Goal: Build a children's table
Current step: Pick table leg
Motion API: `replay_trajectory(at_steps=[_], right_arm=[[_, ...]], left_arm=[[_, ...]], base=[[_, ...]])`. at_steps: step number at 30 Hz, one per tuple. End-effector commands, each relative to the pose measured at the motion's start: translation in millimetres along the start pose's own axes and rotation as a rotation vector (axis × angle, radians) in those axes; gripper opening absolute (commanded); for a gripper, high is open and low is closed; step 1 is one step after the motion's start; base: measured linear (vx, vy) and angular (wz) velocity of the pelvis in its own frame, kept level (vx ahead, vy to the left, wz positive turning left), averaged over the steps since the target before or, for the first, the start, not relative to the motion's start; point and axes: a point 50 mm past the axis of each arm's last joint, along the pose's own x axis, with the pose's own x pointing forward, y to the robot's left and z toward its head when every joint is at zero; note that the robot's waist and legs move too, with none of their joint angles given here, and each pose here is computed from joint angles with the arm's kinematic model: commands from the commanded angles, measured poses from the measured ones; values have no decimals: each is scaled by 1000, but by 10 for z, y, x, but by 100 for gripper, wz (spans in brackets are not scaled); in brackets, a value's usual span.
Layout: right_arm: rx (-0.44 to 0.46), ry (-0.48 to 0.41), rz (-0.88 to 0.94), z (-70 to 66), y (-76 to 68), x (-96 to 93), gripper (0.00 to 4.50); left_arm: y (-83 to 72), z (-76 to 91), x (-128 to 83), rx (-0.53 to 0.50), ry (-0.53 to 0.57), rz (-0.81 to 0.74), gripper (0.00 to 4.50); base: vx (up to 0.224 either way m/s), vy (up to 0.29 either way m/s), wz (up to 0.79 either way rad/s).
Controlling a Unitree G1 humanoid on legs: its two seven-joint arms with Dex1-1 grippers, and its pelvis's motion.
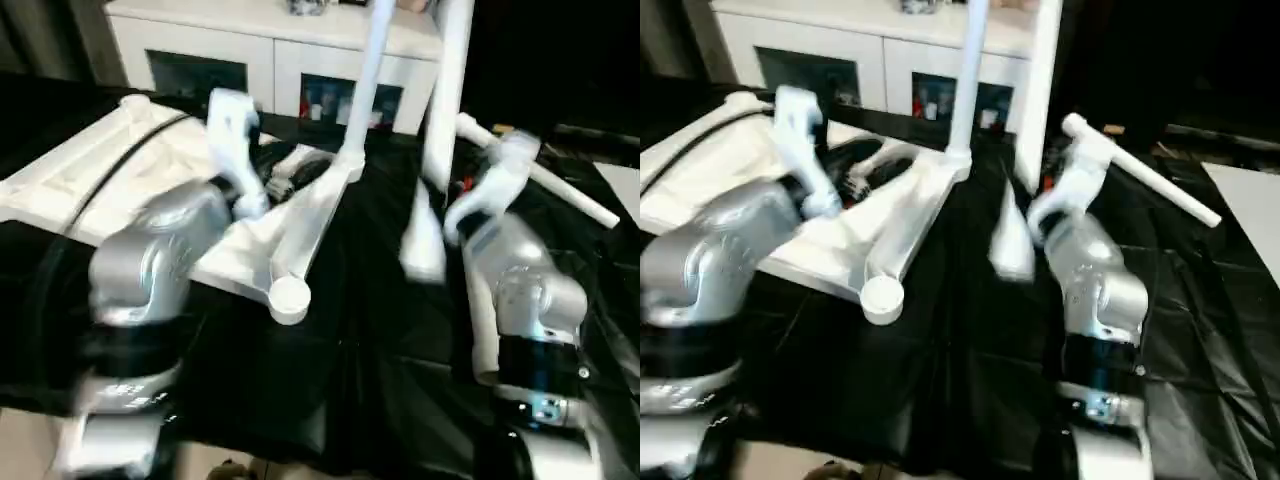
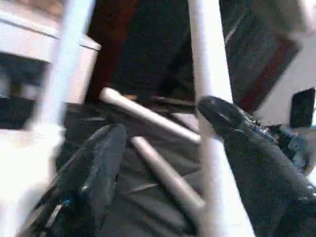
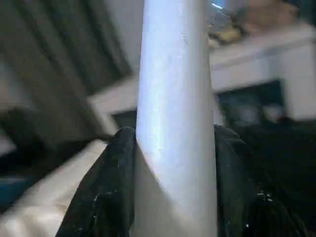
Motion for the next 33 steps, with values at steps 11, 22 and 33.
replay_trajectory(at_steps=[11,22,33], right_arm=[[-48,141,389,-243,444,-107,175],[-43,176,447,-272,479,-134,175],[-102,195,438,-312,473,-131,175]], left_arm=[[-186,183,207,-144,-38,-76,450],[-165,163,182,-156,-17,-53,433],[-153,145,180,-161,-1,-35,341]], base=[[0,0,0],[0,0,0],[0,0,0]])
